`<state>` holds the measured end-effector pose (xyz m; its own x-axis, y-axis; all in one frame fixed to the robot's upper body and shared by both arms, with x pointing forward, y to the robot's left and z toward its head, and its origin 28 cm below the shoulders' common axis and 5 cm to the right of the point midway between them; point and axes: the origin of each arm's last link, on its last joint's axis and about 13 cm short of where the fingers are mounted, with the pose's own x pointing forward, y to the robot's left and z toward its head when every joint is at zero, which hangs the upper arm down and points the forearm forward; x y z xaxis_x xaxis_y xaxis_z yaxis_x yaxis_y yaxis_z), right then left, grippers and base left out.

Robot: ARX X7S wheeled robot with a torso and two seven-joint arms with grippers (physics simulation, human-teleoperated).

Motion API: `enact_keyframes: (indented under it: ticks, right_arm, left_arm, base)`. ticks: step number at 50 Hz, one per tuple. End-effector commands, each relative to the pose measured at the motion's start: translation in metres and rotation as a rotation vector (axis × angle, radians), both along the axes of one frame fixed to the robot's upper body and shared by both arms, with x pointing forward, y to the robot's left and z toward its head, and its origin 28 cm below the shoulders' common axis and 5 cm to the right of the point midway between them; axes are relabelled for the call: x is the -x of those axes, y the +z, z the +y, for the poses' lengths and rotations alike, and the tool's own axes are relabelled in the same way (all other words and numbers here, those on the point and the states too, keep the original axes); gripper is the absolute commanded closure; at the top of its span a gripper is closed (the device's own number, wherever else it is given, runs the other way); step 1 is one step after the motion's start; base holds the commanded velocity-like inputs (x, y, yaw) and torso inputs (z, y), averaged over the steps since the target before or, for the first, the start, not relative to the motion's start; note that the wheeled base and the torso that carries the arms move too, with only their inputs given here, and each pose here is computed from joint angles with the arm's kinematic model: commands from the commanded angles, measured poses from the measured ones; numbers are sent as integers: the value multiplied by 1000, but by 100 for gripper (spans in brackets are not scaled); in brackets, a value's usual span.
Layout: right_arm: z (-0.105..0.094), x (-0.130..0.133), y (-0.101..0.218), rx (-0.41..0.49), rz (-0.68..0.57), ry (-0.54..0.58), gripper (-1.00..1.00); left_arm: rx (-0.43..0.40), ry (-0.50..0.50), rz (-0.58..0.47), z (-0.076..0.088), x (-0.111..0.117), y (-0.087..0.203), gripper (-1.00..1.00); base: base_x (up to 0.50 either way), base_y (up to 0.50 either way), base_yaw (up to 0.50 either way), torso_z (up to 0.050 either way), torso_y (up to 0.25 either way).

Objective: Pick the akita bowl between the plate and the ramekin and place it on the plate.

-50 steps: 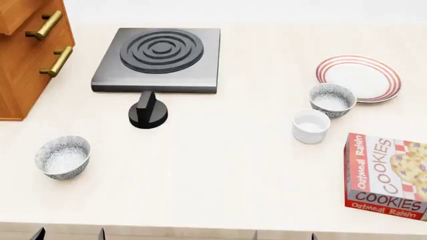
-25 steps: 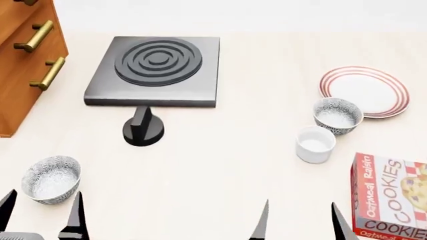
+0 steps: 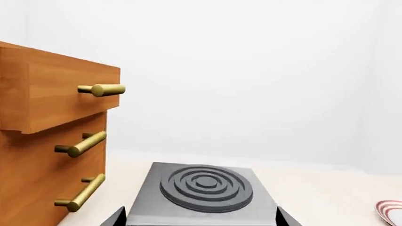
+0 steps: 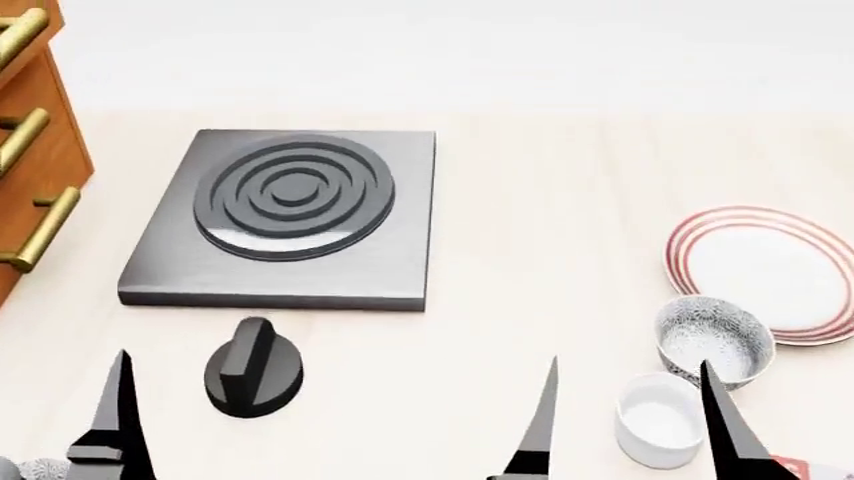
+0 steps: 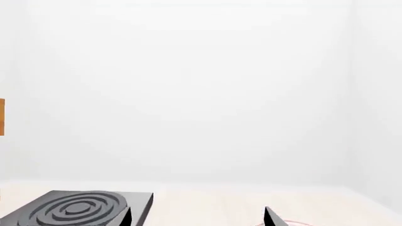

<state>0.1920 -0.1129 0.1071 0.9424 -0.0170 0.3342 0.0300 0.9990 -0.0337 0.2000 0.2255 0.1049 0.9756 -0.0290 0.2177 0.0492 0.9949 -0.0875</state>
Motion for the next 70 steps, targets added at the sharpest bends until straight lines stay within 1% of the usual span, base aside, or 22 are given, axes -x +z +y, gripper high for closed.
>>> enact_keyframes:
  ticks: [1, 5, 10, 16, 20, 22, 26, 33, 34, 35, 38, 41, 43, 44, 46, 49, 53, 56, 58, 61, 63, 70]
  right_arm:
    - [-1, 1, 1, 6, -26, -2, -100]
    - [-2, 1, 6, 5, -31, -4, -100]
    - [-2, 0, 1, 2, -31, -9, -100]
    - [-3, 1, 5, -8, -38, -19, -100]
    - [-3, 1, -1, -5, -39, -18, -100]
    - [-3, 2, 5, -5, -37, -14, -100]
    - [-3, 2, 4, -4, -35, -10, -100]
    - [-3, 3, 9, -1, -39, -1, -100]
    - [-3, 4, 9, 2, -38, 2, -100]
    - [-4, 4, 16, -3, -42, 10, -100]
    - [-5, 5, 17, 2, -34, 29, -100]
    - [-5, 6, 20, 48, -23, 53, -100]
    - [-6, 5, 27, 47, -2, 73, -100]
    - [-6, 5, 25, 41, 18, 92, -100]
    - [-8, 5, 31, 44, 32, 102, -100]
    - [-9, 4, 28, 41, 73, 139, -100]
    - [-11, 4, 34, 41, 75, 133, -100]
    - [-12, 6, 40, 42, 56, 138, -100]
    - [-13, 5, 42, 28, 74, 151, -100]
    - [-13, 3, 44, 30, 90, 156, -100]
    - [-13, 4, 45, 41, 86, 154, -100]
    - [-15, 4, 47, 36, 88, 156, -100]
  left_arm:
    - [0, -1, -12, 0, 1, 3, -100]
    - [5, -1, -13, 0, 1, 4, -100]
    - [9, -6, -8, 0, 1, 3, -100]
    - [6, -2, -8, 0, 1, 2, -100]
    - [7, -4, -5, 0, 1, 1, -100]
    - [5, -6, -6, 0, 2, 2, -100]
    - [4, -13, 2, -1, 2, 3, -100]
    - [2, -14, -11, 0, 3, 11, -100]
    - [1, -20, -11, 0, 4, 13, -100]
    - [-8, -24, -26, 0, 5, 18, -100]
    - [-4, -42, -18, 0, 5, 24, -100]
    - [0, -53, 0, -1, 5, 27, -100]
    - [-9, -56, -1, -1, 6, 30, -100]
    - [-18, -62, 0, -1, 6, 32, -100]
    - [-18, -95, 10, -1, 8, 36, -100]
    - [-26, -123, 19, -2, 10, 41, -100]
    - [-39, -136, 25, -1, 11, 47, -100]
    - [-34, -146, 50, 0, 10, 51, -100]
    - [-36, -141, 37, 1, 11, 54, -100]
    - [-43, -138, 28, 2, 12, 55, -100]
    - [-44, -136, 28, 3, 12, 55, -100]
    - [-34, -130, 34, 4, 10, 55, -100]
  base:
    - [500, 0, 0, 0, 0]
    - [500, 0, 0, 0, 0]
    - [500, 0, 0, 0, 0]
    - [500, 0, 0, 0, 0]
    - [500, 0, 0, 0, 5]
    - [500, 0, 0, 0, 0]
    - [500, 0, 0, 0, 0]
    - [500, 0, 0, 0, 0]
    - [500, 0, 0, 0, 0]
    - [500, 0, 0, 0, 0]
    - [500, 0, 0, 0, 0]
    - [66, 0, 0, 0, 0]
    - [0, 0, 0, 0, 0]
    - [0, 0, 0, 0, 0]
    - [0, 0, 0, 0, 0]
    - [0, -23, 0, 0, 0]
    - [-69, -280, 0, 0, 0]
    - [-227, -500, 0, 0, 0]
    - [-236, -500, 0, 0, 0]
    - [-238, -500, 0, 0, 0]
    - [-238, -500, 0, 0, 0]
    - [-239, -500, 0, 0, 0]
